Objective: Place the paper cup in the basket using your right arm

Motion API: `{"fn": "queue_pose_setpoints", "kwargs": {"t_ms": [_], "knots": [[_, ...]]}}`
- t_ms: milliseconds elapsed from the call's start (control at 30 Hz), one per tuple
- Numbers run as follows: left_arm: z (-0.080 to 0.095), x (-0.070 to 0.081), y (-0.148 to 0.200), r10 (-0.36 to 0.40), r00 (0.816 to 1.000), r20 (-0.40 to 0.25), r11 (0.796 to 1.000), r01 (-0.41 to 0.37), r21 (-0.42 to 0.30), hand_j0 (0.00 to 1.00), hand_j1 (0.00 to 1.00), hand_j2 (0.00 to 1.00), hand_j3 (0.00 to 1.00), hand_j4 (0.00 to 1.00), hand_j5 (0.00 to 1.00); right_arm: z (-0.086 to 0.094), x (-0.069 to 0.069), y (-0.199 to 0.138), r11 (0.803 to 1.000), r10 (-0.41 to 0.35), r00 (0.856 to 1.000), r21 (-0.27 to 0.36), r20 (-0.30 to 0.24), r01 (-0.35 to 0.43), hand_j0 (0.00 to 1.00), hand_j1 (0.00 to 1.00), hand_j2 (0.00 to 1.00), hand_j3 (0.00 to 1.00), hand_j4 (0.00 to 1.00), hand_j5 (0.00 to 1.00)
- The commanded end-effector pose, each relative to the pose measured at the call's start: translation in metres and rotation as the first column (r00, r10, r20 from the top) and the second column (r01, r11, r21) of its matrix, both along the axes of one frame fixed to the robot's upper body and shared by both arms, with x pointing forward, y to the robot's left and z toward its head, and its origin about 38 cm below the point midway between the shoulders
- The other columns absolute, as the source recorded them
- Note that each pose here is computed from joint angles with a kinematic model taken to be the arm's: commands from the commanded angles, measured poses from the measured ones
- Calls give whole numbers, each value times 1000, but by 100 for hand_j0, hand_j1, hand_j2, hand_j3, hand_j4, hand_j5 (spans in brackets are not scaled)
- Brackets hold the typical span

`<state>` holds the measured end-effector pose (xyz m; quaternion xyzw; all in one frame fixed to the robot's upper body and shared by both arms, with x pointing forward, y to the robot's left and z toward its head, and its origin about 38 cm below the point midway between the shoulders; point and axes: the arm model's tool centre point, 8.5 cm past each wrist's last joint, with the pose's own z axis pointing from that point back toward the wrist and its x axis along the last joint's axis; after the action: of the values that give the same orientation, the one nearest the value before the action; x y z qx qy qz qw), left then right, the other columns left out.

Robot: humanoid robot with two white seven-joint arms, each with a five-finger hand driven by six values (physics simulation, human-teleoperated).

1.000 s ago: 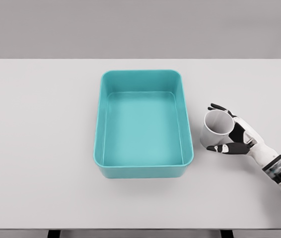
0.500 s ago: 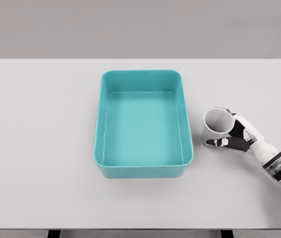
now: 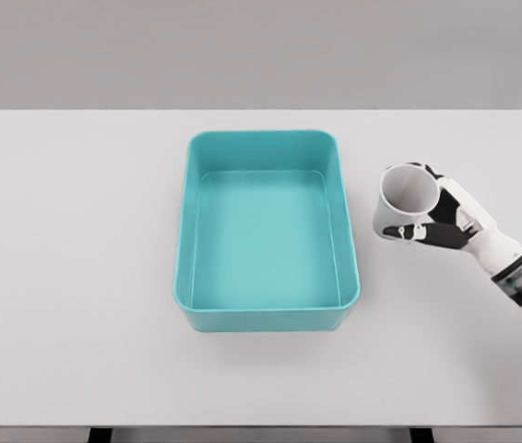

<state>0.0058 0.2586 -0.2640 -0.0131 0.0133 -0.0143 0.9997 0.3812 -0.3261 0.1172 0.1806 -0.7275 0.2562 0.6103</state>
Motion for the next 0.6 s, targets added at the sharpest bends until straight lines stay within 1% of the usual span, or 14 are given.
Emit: {"fn": "queue_pose_setpoints", "kwargs": {"t_ms": [0,133,167,233,333,400,433,500,533,567], "knots": [[0,0,0,0,1000,-1,1000,0,0,100,100,100,100,100,100,6,0,5,1000,13,1000,-9,22,-13,50,50,50,50,50,50],[0,0,0,0,1000,0,1000,0,0,100,100,100,100,100,100,19,9,8,999,20,998,-26,62,-18,50,50,50,50,50,50],[0,0,0,0,1000,0,1000,0,0,100,100,100,100,100,100,21,12,13,1000,26,997,-20,70,-24,50,50,50,50,50,50],[0,0,0,0,1000,0,1000,0,0,100,100,100,100,100,100,25,16,18,999,32,996,-30,82,-30,50,50,50,50,50,50],[0,0,0,0,1000,0,1000,0,0,100,100,100,100,100,100,33,24,28,999,41,993,-21,109,-39,50,50,50,50,50,50],[0,0,0,0,1000,0,1000,0,0,100,100,100,100,100,100,39,30,39,999,49,990,-28,132,-46,50,50,50,50,50,50],[0,0,0,0,1000,0,1000,0,0,100,100,100,100,100,100,42,33,48,997,70,987,-32,142,-67,50,50,50,50,50,50],[0,0,0,0,1000,-1,1000,0,0,100,100,100,100,100,100,55,43,62,993,105,979,-63,174,-95,50,50,50,50,50,50],[0,0,0,0,1000,0,1000,0,0,100,100,100,100,100,100,59,46,68,992,115,976,-72,186,-104,50,50,50,50,50,50],[0,0,0,0,1000,-1,1000,0,0,100,100,100,100,100,100,61,48,74,988,131,972,-101,193,-113,50,50,50,50,50,50]]}}
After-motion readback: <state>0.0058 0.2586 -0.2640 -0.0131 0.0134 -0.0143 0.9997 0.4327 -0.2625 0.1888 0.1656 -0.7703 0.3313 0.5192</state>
